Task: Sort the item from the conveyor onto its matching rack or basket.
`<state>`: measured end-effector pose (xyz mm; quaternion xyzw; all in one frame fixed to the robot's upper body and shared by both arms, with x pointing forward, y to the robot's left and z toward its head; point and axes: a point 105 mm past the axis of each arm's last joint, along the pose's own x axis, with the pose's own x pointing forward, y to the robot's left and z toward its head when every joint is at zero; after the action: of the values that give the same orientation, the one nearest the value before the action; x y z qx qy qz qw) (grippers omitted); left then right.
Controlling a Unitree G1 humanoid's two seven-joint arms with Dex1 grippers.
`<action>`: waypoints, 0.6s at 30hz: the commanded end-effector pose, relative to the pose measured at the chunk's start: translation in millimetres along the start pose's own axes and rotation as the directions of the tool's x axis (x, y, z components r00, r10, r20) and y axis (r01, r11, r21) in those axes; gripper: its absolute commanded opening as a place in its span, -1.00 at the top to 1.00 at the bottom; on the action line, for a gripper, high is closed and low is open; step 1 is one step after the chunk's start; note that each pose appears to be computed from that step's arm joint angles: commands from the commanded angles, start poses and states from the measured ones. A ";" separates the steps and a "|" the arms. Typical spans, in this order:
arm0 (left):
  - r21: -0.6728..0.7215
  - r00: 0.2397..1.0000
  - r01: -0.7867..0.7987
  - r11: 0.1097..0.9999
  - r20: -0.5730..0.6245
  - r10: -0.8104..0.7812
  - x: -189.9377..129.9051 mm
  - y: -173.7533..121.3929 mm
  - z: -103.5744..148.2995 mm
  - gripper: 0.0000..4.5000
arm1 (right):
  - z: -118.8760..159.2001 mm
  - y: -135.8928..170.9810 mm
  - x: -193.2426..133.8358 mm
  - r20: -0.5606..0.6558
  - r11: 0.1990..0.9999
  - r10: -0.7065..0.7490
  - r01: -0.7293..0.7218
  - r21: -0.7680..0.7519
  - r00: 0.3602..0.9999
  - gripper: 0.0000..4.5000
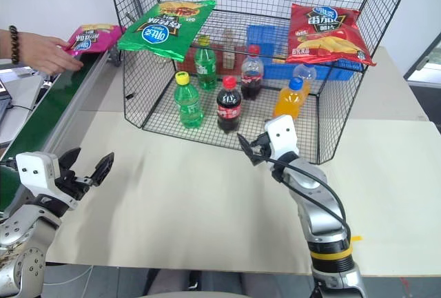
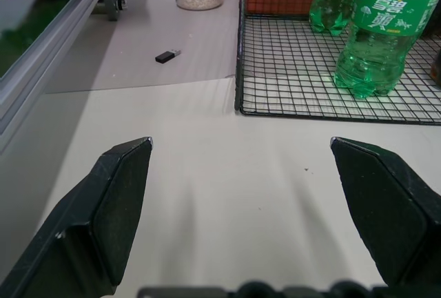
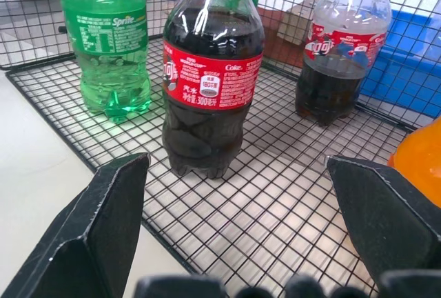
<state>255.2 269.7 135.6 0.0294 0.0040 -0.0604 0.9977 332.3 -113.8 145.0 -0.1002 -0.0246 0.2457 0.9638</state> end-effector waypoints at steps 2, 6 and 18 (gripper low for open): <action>0.014 0.995 -0.054 0.998 0.084 0.053 -6.3 9.7 26.9 -0.96 | 40.6 9.9 2.0 0.109 0.991 0.130 -0.125 -0.048 0.986 -1.00; -0.078 0.981 -0.130 0.988 0.137 0.140 -9.7 28.1 43.5 -0.96 | 66.6 26.5 3.6 0.143 0.946 0.325 -0.320 -0.061 0.935 -1.00; -0.530 0.929 -0.204 0.823 0.160 0.334 -15.2 67.0 64.9 -0.96 | 142.4 59.7 0.0 0.232 0.771 0.634 -0.623 -0.128 0.737 -1.00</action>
<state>252.3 325.8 196.6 -0.2090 -0.0938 0.0686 0.9710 302.5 -40.5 255.7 -0.0794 -0.0937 0.5470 0.8281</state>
